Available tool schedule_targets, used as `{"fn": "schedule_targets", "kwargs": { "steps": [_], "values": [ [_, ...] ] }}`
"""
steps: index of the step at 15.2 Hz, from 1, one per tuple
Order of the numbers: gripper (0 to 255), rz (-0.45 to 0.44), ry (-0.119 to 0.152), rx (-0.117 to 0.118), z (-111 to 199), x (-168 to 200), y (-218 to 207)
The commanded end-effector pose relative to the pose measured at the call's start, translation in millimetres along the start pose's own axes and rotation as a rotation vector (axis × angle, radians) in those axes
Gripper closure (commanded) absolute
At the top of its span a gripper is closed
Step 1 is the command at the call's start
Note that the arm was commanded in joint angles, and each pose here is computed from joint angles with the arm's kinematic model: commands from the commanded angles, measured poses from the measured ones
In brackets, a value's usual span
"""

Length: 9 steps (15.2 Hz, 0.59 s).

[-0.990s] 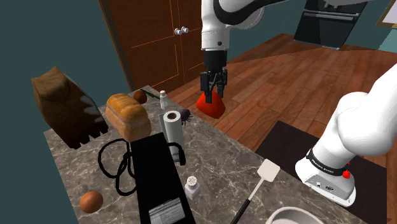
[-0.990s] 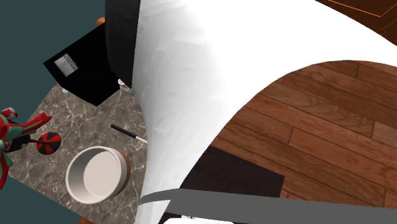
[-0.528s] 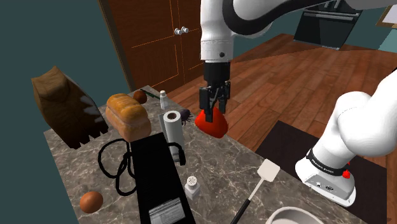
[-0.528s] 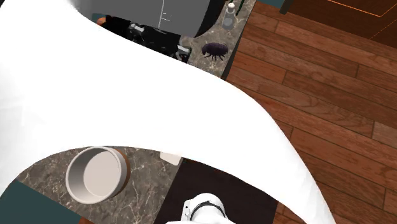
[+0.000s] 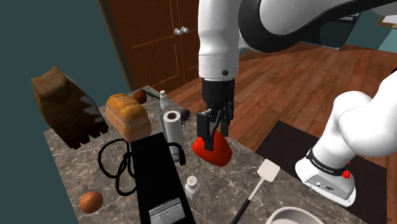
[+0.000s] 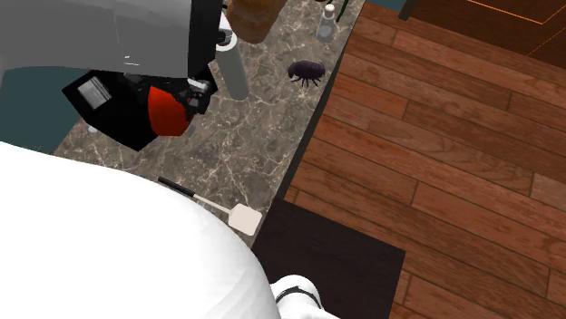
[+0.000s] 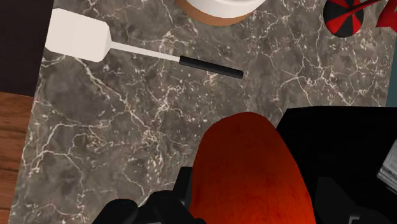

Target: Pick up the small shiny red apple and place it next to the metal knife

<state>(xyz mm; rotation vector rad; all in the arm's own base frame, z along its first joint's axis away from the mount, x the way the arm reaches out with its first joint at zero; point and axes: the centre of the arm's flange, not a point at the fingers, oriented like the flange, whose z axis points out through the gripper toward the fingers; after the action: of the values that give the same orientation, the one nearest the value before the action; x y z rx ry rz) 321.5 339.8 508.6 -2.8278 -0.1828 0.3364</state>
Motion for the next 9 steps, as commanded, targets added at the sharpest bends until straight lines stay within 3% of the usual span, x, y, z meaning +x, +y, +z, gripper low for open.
{"fn": "schedule_targets", "kwargs": {
  "steps": [1, 9],
  "values": [
    [255, 0.001, 0.000, 0.001, 11.7, -13.8, -22.8],
    [255, 0.001, 0.000, 0.001, 49.6, -64.7, -107.2]
  ]
}}
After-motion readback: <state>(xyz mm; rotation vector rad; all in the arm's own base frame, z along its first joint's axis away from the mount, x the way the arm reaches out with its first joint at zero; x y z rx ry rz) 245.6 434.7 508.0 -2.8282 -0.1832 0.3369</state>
